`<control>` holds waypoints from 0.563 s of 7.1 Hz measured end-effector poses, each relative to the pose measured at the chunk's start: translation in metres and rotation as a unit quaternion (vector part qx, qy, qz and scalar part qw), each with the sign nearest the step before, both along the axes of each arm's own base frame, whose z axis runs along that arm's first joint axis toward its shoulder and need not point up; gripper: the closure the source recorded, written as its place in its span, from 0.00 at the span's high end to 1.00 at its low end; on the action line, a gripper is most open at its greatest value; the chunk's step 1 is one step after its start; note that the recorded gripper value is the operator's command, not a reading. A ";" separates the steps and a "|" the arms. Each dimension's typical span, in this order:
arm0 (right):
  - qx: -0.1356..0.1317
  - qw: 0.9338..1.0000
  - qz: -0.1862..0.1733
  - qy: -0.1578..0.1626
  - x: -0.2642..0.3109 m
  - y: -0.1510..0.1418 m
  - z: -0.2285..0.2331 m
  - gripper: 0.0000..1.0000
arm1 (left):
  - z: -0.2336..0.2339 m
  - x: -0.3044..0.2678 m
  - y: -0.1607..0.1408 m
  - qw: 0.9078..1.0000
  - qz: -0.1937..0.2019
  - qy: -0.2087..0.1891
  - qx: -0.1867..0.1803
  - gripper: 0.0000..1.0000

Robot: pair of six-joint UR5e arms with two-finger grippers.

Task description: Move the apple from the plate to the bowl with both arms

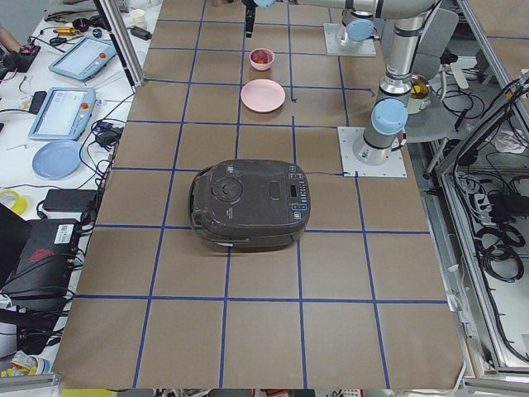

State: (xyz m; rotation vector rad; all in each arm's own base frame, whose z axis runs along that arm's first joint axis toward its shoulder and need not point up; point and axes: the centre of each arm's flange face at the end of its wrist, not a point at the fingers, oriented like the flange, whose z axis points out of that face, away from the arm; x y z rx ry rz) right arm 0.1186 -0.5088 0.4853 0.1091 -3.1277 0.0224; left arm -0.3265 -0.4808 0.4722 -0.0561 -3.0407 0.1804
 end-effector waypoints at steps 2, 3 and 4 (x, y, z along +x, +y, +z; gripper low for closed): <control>-0.004 1.000 0.007 0.001 0.013 0.008 0.005 1.00 | 0.039 0.055 0.016 1.000 0.010 -0.018 0.009 1.00; -0.007 1.000 0.007 0.000 0.014 0.011 0.008 1.00 | 0.050 0.087 0.016 0.999 0.022 -0.023 0.015 1.00; -0.009 1.000 0.007 0.000 0.015 0.012 0.010 1.00 | 0.057 0.119 0.015 0.999 0.031 -0.027 0.021 1.00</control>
